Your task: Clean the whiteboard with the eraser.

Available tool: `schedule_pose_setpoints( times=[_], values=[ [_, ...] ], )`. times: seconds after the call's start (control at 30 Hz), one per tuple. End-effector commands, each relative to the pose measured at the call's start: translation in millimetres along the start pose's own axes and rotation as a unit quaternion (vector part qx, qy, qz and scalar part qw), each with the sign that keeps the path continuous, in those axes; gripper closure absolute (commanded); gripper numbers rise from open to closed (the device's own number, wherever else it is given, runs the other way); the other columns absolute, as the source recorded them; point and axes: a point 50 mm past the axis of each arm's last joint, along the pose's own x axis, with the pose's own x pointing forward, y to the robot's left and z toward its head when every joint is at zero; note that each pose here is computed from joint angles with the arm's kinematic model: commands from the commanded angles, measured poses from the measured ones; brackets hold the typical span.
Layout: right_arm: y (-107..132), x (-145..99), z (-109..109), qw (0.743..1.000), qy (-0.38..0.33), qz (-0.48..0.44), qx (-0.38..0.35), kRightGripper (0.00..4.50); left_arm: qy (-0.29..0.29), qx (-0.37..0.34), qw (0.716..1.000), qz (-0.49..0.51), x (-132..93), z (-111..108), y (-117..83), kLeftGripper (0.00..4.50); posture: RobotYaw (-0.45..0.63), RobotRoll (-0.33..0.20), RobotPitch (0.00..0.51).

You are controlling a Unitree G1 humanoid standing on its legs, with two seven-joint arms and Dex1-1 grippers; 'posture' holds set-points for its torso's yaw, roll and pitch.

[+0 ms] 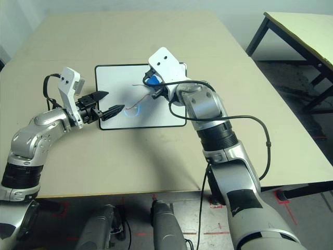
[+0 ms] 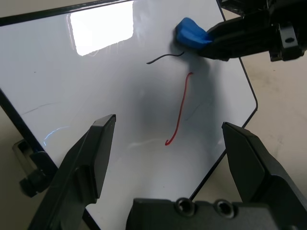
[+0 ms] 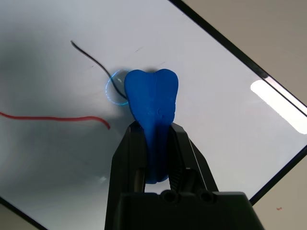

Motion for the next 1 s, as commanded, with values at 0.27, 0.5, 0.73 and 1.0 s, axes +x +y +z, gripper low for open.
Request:
schedule_pose_setpoints(
  times=[0.27,0.5,0.73,1.0],
  values=[
    [26,-5,-21,0.998,0.045,0.046,0.001,3.93,0.002,-0.001,1.000,-0.002,0,-2,1,0.00,-0.15,0.000,0.171],
    [-5,3,9,0.999,-0.021,-0.021,0.013,3.93,0.003,0.000,1.000,-0.003,0,-2,2,0.00,-0.14,0.000,0.168],
    [15,3,-5,1.000,0.007,0.026,0.003,3.93,0.004,0.002,1.000,0.002,-2,-2,3,0.00,-0.14,0.000,0.163],
    [36,-5,-22,0.997,0.043,0.063,-0.001,3.93,0.015,0.013,1.000,0.019,-14,3,18,0.00,-0.14,0.000,0.165]
  ],
)
